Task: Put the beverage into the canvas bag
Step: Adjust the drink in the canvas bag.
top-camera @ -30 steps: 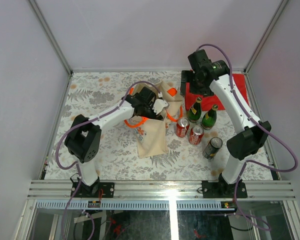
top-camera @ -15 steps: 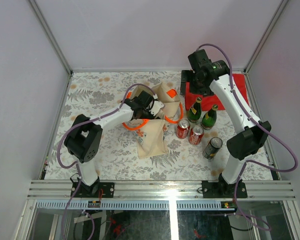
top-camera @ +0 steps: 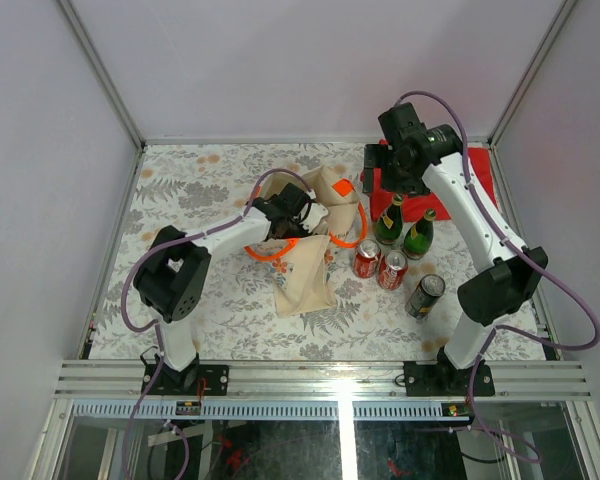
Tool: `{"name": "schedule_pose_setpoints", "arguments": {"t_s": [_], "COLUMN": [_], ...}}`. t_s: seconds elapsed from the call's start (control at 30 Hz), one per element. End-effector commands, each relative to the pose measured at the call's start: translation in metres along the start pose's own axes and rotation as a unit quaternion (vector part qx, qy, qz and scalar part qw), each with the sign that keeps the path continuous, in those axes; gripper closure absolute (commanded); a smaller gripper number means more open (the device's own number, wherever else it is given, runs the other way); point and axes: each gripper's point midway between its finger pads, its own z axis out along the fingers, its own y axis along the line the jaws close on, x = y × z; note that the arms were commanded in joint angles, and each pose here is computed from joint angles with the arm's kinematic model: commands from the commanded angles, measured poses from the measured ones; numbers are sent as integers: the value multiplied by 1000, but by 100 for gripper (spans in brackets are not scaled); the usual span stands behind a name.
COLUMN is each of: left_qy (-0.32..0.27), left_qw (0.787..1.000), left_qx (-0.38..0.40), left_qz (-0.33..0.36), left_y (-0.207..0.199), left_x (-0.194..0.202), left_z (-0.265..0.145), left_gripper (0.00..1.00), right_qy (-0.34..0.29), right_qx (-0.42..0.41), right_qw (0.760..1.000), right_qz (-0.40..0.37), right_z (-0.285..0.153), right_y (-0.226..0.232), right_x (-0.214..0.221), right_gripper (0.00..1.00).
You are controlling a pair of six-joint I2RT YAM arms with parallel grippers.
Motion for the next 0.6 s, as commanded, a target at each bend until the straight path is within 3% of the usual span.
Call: {"name": "schedule_pose_setpoints", "arguments": {"t_s": [0.0,0.1,0.13,0.57], "left_qy": [117,111,105,-41], "left_qw": [993,993,994,999], "left_qx": [32,34,33,-7], "left_qz": [0,-2,-2,27], "left_y": [-19,-20,-20,-3], "left_x": [62,56,52,-39], "left_z": [22,18,15,-73], "left_gripper": [73,98,100,100], "right_qy": [-30,-29,-30,-29], "right_qx": [-6,-6,-8,-12], "right_qw": [999,1000,999,999], "right_qz": [10,9,9,9], "right_z": [-18,-17,-18,-16], "right_y": [-5,-5,-5,-4], "right_x": [-8,-7,-8,-5], "right_gripper": [1,1,1,1]}}
